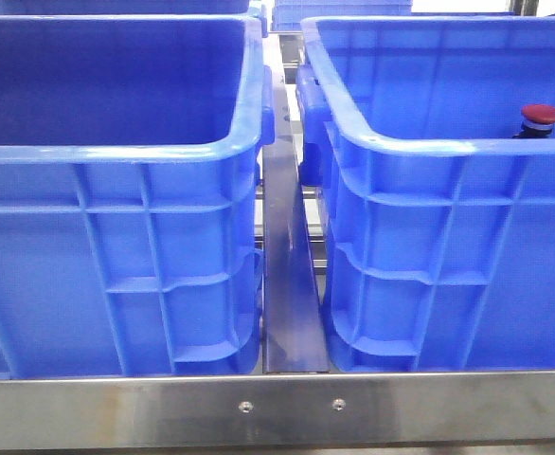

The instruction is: Pick red and yellow buttons and place in box

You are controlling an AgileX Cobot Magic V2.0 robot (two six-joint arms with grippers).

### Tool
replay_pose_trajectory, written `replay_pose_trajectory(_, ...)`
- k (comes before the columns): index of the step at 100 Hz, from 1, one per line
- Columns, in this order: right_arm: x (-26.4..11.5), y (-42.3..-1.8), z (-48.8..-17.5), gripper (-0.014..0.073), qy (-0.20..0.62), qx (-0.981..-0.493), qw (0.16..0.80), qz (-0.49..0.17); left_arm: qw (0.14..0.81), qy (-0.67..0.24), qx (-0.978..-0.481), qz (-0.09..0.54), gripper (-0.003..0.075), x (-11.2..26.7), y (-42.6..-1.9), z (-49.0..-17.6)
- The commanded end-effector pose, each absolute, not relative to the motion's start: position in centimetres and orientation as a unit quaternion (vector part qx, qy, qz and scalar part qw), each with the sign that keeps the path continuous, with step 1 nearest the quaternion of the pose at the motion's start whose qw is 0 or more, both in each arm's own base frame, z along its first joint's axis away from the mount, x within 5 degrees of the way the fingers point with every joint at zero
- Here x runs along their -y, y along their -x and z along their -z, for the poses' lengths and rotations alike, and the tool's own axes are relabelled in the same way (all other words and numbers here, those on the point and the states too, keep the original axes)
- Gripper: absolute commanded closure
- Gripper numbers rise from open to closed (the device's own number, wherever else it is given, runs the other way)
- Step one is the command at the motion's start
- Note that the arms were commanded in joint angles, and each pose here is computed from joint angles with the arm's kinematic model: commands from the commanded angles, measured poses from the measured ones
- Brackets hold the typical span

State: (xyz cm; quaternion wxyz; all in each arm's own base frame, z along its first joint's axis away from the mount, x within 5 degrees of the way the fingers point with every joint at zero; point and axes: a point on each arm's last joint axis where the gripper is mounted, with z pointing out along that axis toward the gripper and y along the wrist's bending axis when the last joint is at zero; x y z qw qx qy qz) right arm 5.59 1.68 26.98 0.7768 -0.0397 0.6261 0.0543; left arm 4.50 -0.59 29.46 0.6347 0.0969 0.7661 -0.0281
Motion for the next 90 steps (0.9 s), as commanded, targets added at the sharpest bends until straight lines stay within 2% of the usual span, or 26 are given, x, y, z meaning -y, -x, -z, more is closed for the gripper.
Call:
replay_pose_trajectory(1,-1.8,-5.5,-27.8,0.0662,0.044,-0.617,0.783,-0.061,0.671,-0.088,-0.736,0.04,0.0741,0.7,-4.5,-30.9)
replay_pose_trajectory(32,-1.8,-5.5,-27.8,0.0662,0.044,-0.617,0.783,-0.061,0.671,-0.088,-0.736,0.04,0.0741,0.7,-4.5,-30.9)
replay_pose_trajectory(53,-1.8,-5.5,-27.8,0.0662,0.044,-0.617,0.783,-0.061,0.66,-0.092,-0.746,0.005,0.0741,0.5,-5.2,-29.2)
replay_pose_trajectory(64,-1.8,-5.5,-27.8,0.0662,0.044,-0.617,0.783,-0.061,0.691,-0.061,-0.72,0.013,0.0741,0.5,-5.7,-28.8)
replay_pose_trajectory(90,-1.8,-5.5,-27.8,0.0662,0.044,-0.617,0.783,-0.061,0.744,0.0,-0.667,-0.038,0.0741,-0.3,-6.0,-25.4)
